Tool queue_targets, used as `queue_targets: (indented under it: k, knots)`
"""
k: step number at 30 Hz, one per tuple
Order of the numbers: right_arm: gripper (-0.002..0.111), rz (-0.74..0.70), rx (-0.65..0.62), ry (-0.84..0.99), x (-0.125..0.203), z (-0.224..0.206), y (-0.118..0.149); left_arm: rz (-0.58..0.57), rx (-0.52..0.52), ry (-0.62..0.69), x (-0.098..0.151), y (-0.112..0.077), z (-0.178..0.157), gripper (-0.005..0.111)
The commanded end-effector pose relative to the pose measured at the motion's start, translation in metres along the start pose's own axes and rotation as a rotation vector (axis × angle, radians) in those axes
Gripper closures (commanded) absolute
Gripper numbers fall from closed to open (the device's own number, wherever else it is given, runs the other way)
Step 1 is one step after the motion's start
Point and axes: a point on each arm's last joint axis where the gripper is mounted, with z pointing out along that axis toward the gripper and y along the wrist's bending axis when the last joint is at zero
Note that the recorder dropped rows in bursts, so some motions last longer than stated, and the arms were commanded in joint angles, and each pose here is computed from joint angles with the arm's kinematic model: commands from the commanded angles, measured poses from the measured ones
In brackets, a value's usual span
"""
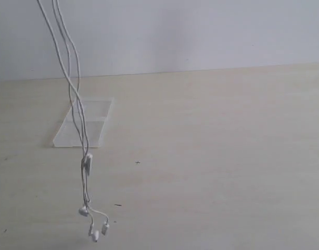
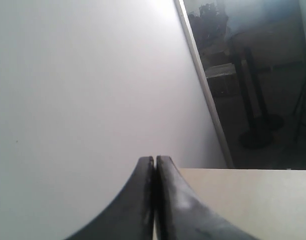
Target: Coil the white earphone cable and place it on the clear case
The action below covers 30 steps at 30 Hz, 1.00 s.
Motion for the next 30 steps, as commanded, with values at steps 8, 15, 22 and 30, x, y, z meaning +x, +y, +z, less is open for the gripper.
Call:
queue_targets:
  k: [8,15,22,30]
  knots:
    - [0.108,0.154,-0.127,-0.469,-0.088,-0.020,0.018,-0.006,0.006,-0.028,-0.007,-0.004,-0.006,0.107]
    - [0.108,0.097,-0.305,-0.476,-0.136,0.005,0.043,-0.008,0.005,-0.039,-0.009,-0.005,-0.007,0.107]
    - [0.108,0.236,-0.643,-0.374,-0.129,0.064,0.066,-0.007,0.006,-0.055,-0.014,-0.007,-0.012,0.107]
    - [0.108,0.221,-0.738,-0.106,-0.087,0.113,0.072,-0.018,0.005,-0.071,-0.022,-0.008,-0.016,0.107]
